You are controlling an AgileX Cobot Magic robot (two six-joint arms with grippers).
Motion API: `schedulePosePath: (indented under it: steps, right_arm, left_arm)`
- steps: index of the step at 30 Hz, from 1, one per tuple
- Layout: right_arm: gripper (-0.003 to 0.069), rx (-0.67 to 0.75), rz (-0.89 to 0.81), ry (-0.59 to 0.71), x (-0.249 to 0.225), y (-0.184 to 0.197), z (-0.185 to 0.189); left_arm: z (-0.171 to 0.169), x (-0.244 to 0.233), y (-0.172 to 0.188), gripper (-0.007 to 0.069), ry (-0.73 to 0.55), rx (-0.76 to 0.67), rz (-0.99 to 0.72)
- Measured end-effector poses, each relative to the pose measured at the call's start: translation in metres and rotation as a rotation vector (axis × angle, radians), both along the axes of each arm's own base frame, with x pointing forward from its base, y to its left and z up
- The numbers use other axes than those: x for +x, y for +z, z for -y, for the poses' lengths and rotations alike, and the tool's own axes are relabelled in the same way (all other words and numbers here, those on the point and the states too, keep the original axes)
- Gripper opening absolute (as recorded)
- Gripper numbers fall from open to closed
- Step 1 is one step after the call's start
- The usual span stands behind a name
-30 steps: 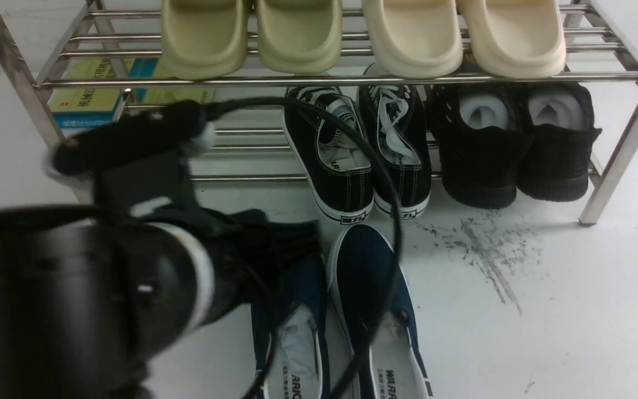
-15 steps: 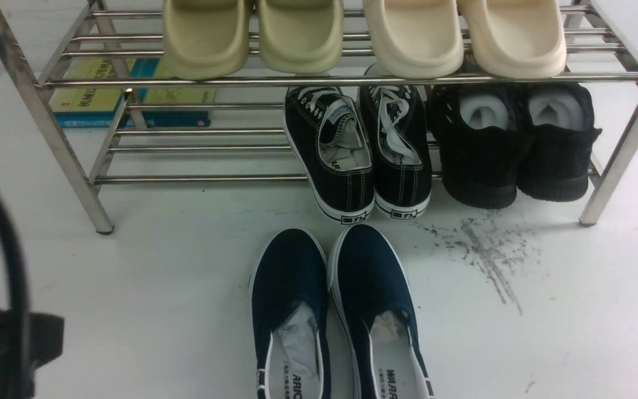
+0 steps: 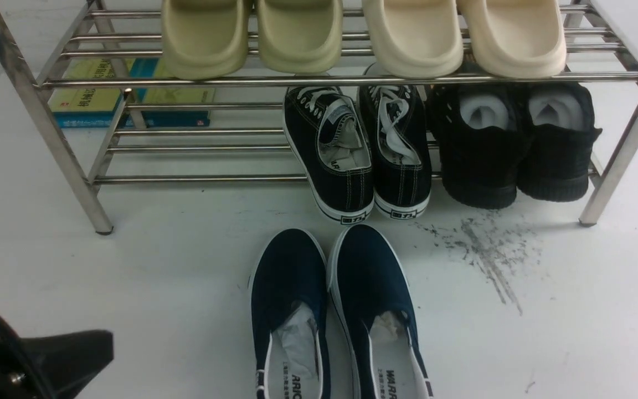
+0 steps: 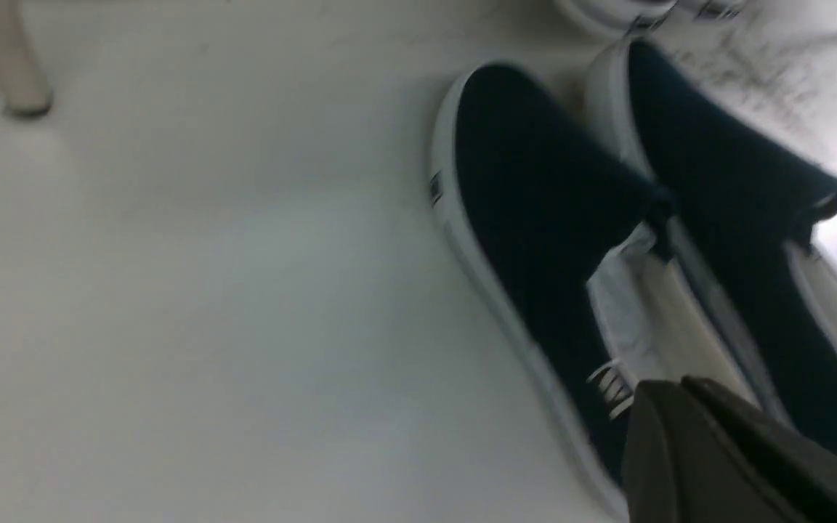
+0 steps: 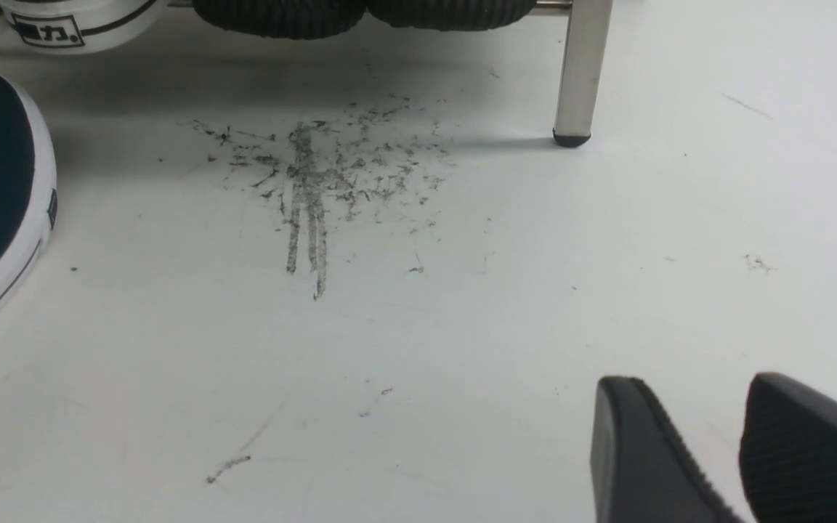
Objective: Take the shoes off the shelf with your hand on the white table.
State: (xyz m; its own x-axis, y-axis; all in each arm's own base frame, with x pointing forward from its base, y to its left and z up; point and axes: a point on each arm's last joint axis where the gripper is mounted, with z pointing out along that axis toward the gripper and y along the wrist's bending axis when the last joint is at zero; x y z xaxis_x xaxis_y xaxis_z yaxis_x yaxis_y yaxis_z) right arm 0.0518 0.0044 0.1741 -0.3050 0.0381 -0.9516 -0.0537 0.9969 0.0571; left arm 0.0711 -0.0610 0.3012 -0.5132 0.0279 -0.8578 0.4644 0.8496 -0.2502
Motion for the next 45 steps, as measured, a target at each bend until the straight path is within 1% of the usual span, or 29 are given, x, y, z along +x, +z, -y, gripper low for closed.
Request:
schedulePosePath:
  steps: [3,6,16,22,28,34,36,40,42,45]
  right_arm:
    - [0.0239,0.0,0.0,0.0,0.0,0.0,0.0]
    - [0.0239,0.0,0.0,0.0,0.0,0.0,0.0]
    - [0.0239,0.0,0.0,0.0,0.0,0.0,0.0]
    - [0.0239,0.0,0.0,0.0,0.0,0.0,0.0]
    - [0.0239,0.0,0.0,0.0,0.0,0.0,0.0]
    - [0.0239,0.0,0.0,0.0,0.0,0.0,0.0]
    - [0.0239,0.0,0.0,0.0,0.0,0.0,0.0]
    - [0.0239,0.0,0.0,0.0,0.0,0.0,0.0]
    - [0.0239,0.0,0.0,0.0,0.0,0.0,0.0]
    - [0.0239,0.0,0.0,0.0,0.0,0.0,0.0]
  left_arm:
    - [0.008,-0.002,0.007,0.0012,-0.076,-0.075,0.058]
    - [0.009,-0.002,0.009,0.0015,-0.092,-0.082,0.086]
    - [0.004,0.002,0.006,0.0019,-0.039,-0.018,0.092]
    - [0.005,0.001,0.006,0.0027,-0.053,-0.031,0.093]
    - [0.004,-0.004,-0.01,0.0034,-0.093,-0.006,0.046]
    - [-0.013,-0.016,-0.026,0.0039,-0.144,-0.068,0.064]
    - [-0.021,-0.022,-0.034,0.0042,-0.15,-0.105,0.101]
    - [-0.028,-0.029,-0.043,0.0043,-0.156,-0.106,0.193]
    - [-0.029,-0.03,-0.048,0.0046,-0.15,-0.066,0.282]
    - [-0.031,-0.026,-0.057,0.0051,-0.086,0.029,0.379]
